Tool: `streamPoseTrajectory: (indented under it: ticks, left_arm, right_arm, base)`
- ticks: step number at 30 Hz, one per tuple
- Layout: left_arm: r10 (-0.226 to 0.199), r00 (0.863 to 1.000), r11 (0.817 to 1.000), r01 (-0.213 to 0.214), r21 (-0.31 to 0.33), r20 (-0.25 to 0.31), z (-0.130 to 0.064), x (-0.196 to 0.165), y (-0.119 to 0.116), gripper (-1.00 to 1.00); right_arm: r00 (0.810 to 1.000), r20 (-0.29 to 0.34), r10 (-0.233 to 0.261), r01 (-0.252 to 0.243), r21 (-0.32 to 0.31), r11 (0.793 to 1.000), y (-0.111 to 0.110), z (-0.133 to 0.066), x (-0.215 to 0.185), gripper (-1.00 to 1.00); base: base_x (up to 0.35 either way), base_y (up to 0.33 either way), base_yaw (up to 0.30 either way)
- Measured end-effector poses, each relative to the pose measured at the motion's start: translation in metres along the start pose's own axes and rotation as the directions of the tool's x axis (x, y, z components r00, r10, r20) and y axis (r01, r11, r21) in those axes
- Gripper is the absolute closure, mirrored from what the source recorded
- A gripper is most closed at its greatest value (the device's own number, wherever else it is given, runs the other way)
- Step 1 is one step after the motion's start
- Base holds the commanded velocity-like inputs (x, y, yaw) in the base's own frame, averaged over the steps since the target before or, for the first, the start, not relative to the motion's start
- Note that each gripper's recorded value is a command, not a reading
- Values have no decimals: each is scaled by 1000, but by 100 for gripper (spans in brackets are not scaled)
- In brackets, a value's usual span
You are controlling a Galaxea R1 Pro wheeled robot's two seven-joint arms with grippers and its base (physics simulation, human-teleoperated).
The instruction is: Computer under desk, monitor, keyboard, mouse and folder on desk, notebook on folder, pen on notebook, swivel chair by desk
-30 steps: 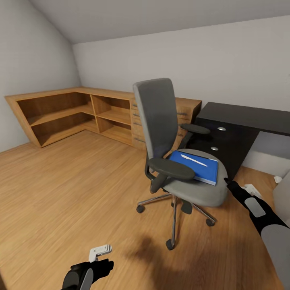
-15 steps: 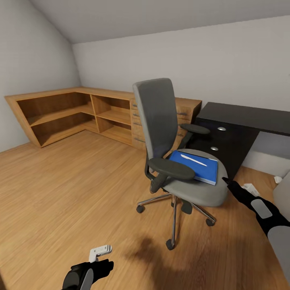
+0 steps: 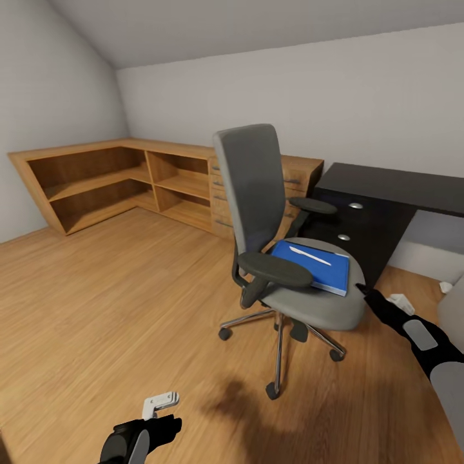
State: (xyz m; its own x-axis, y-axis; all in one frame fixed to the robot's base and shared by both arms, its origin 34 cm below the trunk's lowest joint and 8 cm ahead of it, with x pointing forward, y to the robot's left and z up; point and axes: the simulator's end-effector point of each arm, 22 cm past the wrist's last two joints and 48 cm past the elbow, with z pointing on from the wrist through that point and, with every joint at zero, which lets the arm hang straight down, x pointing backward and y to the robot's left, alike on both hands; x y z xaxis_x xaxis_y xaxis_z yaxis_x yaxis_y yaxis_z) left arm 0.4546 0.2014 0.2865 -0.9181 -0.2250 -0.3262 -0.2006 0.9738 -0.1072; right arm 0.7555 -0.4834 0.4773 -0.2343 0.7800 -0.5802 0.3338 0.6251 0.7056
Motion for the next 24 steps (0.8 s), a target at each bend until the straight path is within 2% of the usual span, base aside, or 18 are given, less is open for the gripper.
streamPoseTrajectory:
  ticks: [13, 24]
  left_arm:
    - [-1, 1000, 1000, 1, -3, -14, 4, 5, 1, -100]
    - [0, 1000, 1000, 0, -7, -28, 7, 10, 1, -100]
  right_arm:
    - [1000, 2, 16, -16, 3, 1000, -5, 3, 2, -100]
    - [1000, 8, 1, -1, 1, 1000, -4, 6, 0, -100]
  base:
    - [0, 0, 136]
    - [0, 0, 149]
